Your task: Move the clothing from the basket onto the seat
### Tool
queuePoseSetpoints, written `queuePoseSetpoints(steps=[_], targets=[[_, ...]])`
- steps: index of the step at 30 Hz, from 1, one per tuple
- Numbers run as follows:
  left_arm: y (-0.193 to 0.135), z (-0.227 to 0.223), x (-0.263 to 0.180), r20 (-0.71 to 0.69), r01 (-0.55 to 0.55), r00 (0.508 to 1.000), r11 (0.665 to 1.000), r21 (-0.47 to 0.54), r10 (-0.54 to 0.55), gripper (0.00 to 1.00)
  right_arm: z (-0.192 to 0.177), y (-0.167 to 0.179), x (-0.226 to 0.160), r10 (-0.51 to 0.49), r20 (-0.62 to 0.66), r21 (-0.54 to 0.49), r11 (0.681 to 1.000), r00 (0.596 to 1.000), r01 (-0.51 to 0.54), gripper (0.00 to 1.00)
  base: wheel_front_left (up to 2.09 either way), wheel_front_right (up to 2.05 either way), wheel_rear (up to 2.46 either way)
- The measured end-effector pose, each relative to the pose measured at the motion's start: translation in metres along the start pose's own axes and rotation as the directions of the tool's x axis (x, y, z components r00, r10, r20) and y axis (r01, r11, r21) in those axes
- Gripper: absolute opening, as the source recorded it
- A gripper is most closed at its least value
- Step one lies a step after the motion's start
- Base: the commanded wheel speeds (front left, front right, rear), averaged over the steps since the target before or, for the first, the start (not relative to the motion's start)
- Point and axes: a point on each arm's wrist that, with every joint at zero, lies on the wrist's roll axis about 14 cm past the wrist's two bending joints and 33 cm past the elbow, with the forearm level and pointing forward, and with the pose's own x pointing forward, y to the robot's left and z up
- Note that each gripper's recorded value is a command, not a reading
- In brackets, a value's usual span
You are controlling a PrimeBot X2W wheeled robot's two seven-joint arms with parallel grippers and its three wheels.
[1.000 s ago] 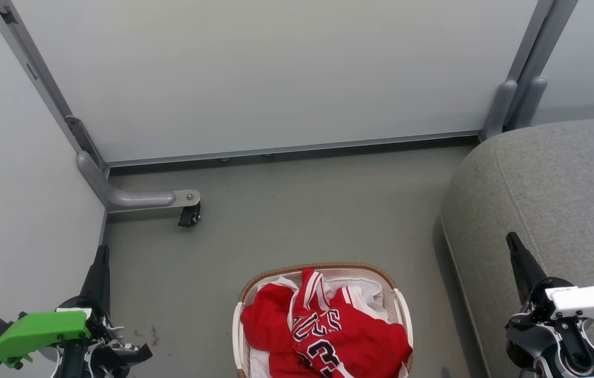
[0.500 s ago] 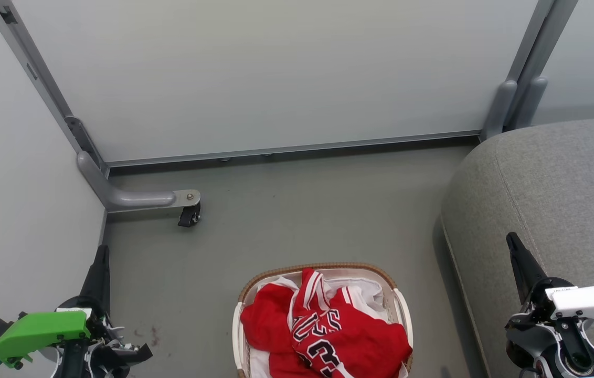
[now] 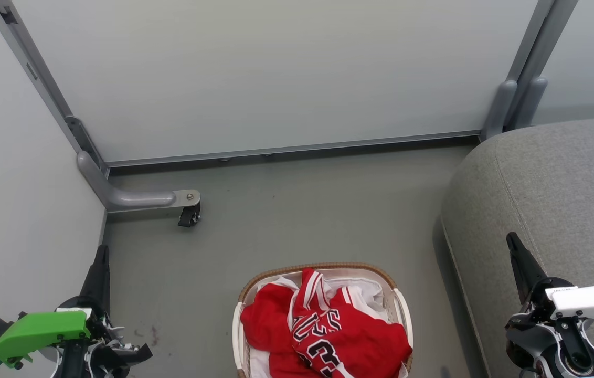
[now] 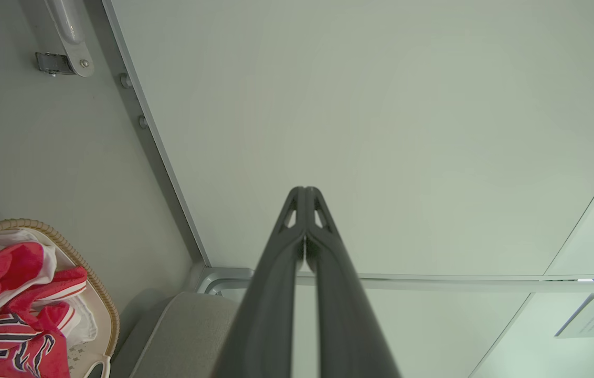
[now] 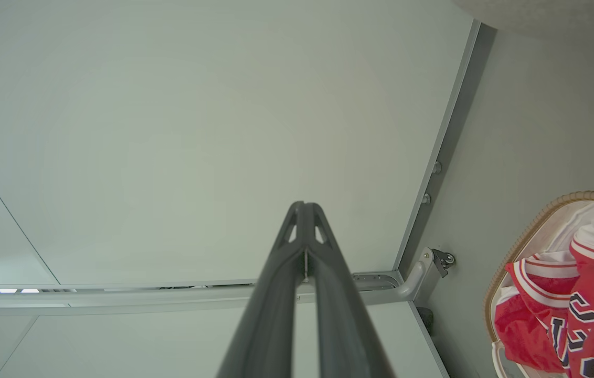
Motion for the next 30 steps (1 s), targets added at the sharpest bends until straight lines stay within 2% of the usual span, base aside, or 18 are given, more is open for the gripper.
queuePoseSetpoints(steps=[6,7,13,21,30], targets=[[0.002,0.0,-0.001,0.001,-0.007,1.0,1.0,-0.001,0.007,0.0,0.0,-0.002,0.0,-0.006,0.0,0.002,1.0,1.0,0.006,0.0,0.0,0.0,0.0],[0.008,-0.001,-0.002,0.001,-0.023,1.0,1.0,-0.004,0.023,1.0,-0.001,-0.006,-0.002,-0.019,-0.001,0.006,1.0,1.0,0.019,1.0,0.0,0.0,0.0],[0.034,-0.005,-0.015,-0.003,-0.102,0.995,0.995,-0.01,0.102,1.0,-0.005,-0.03,-0.012,-0.089,0.004,0.022,0.996,0.996,0.089,1.0,0.0,0.0,0.0],[0.032,-0.015,-0.013,-0.012,-0.097,0.995,0.995,0.013,0.097,1.0,-0.004,-0.031,-0.012,-0.094,0.027,-0.008,0.996,0.995,0.094,1.0,0.0,0.0,0.0],[0.025,-0.025,-0.011,-0.026,-0.072,0.997,0.99,0.121,0.076,1.0,0.004,-0.031,-0.013,-0.092,0.069,-0.089,0.991,0.993,0.098,1.0,0.0,0.0,0.0]])
